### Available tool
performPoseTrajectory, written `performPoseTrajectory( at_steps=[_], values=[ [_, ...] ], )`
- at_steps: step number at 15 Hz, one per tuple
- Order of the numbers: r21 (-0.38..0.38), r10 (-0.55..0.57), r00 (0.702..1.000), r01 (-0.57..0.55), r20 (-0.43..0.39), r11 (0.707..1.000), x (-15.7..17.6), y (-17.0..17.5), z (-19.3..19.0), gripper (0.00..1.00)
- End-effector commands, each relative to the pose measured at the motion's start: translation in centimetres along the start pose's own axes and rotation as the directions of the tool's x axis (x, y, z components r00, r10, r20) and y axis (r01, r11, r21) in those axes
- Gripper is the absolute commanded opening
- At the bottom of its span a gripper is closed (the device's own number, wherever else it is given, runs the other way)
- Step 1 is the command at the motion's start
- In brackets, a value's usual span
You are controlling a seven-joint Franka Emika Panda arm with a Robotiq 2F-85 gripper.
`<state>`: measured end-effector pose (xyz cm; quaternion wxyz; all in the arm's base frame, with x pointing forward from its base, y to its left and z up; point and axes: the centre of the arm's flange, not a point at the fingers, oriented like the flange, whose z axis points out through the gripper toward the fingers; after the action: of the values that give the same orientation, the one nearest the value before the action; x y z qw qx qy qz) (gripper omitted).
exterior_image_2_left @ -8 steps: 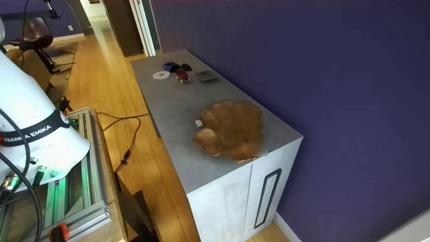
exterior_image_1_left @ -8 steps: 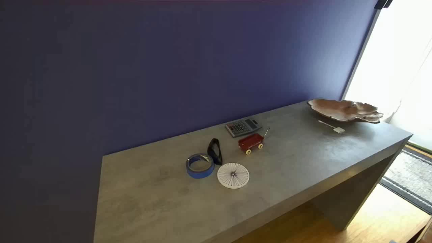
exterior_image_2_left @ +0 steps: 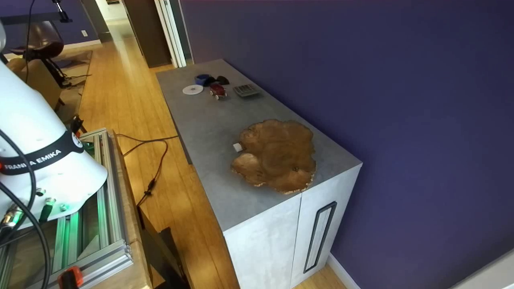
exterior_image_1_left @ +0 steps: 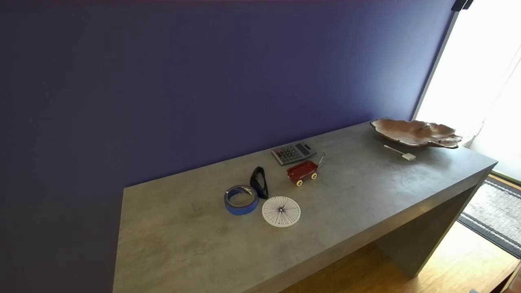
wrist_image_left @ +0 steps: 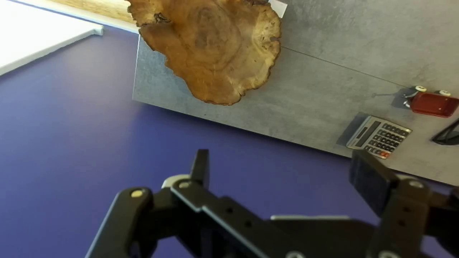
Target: Pick up the black shades and put them in the brown bowl
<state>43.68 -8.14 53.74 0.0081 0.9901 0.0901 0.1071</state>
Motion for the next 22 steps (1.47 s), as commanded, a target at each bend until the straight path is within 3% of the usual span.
performPoseTrajectory(
  at_steps=[1, 4, 8, 10, 11, 13, 16, 18, 19, 22],
  values=[
    [0.057, -0.019, 1.000, 0.020, -0.012, 0.998, 2.7, -1.1, 3.4, 1.00],
    [0.194, -0.053, 0.998, 0.046, 0.031, 0.980, 5.6, -5.2, 10.1, 1.00],
    [0.233, -0.063, 0.982, 0.021, 0.176, 0.972, 7.0, -10.1, 20.2, 1.00],
    [0.288, -0.124, 0.949, 0.037, 0.289, 0.957, 5.9, -10.8, 24.3, 1.00],
    [0.242, -0.096, 0.969, 0.040, 0.226, 0.969, 4.7, -10.9, 21.5, 1.00],
    [0.246, -0.105, 0.961, 0.040, 0.257, 0.969, 4.5, -11.3, 23.8, 1.00],
    [0.242, -0.099, 0.967, 0.040, 0.234, 0.969, 4.8, -11.0, 22.6, 1.00],
    [0.290, -0.034, 0.969, -0.040, 0.245, 0.956, 5.3, -11.1, 24.5, 1.00],
    [0.320, -0.002, 0.965, -0.085, 0.262, 0.944, 5.2, -11.8, 26.1, 1.00],
    [0.382, -0.092, 0.948, -0.034, 0.306, 0.923, 3.3, -17.6, 30.1, 1.00]
  ],
)
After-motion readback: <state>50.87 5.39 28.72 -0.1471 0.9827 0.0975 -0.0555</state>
